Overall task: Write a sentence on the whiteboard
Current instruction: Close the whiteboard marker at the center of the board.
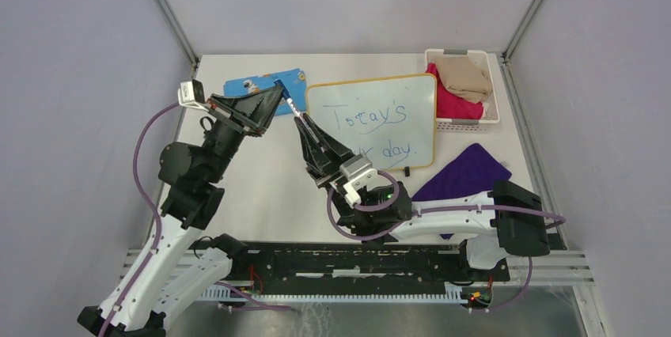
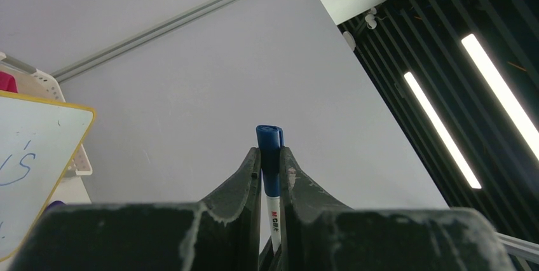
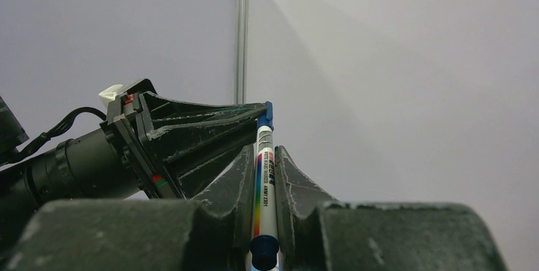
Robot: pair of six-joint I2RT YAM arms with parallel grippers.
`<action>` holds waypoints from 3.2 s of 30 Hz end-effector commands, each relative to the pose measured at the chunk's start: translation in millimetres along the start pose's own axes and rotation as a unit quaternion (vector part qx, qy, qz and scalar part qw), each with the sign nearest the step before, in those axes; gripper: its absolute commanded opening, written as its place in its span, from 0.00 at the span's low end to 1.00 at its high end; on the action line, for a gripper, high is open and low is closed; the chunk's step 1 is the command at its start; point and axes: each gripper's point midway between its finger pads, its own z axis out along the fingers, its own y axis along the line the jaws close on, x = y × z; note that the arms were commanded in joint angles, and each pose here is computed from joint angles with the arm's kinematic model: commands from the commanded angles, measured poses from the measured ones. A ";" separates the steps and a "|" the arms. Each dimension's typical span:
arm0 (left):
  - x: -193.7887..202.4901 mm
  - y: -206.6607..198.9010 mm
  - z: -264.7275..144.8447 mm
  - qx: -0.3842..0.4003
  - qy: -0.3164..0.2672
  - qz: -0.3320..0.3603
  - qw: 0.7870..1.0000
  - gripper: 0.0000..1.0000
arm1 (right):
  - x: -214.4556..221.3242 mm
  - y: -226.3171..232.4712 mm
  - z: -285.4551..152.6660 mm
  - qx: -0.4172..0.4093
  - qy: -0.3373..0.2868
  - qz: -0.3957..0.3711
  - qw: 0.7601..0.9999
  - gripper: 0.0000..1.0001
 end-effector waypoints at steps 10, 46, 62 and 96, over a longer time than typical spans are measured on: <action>10.4 -23.9 -10.0 0.030 0.034 0.060 0.997 0.23 | -24.0 -18.3 10.6 0.018 -0.035 0.012 0.999 0.00; -0.9 -23.1 15.8 0.012 0.033 0.227 0.973 0.94 | -53.5 -57.5 -34.2 -0.022 -0.041 0.048 0.998 0.00; 31.7 -32.0 28.9 0.104 0.102 0.127 0.981 0.96 | -55.0 -51.3 -36.2 -0.036 -0.042 0.060 0.997 0.00; 48.4 -23.5 20.4 0.115 0.132 0.080 0.981 0.48 | -45.7 -41.3 -27.2 -0.028 -0.033 0.055 0.998 0.00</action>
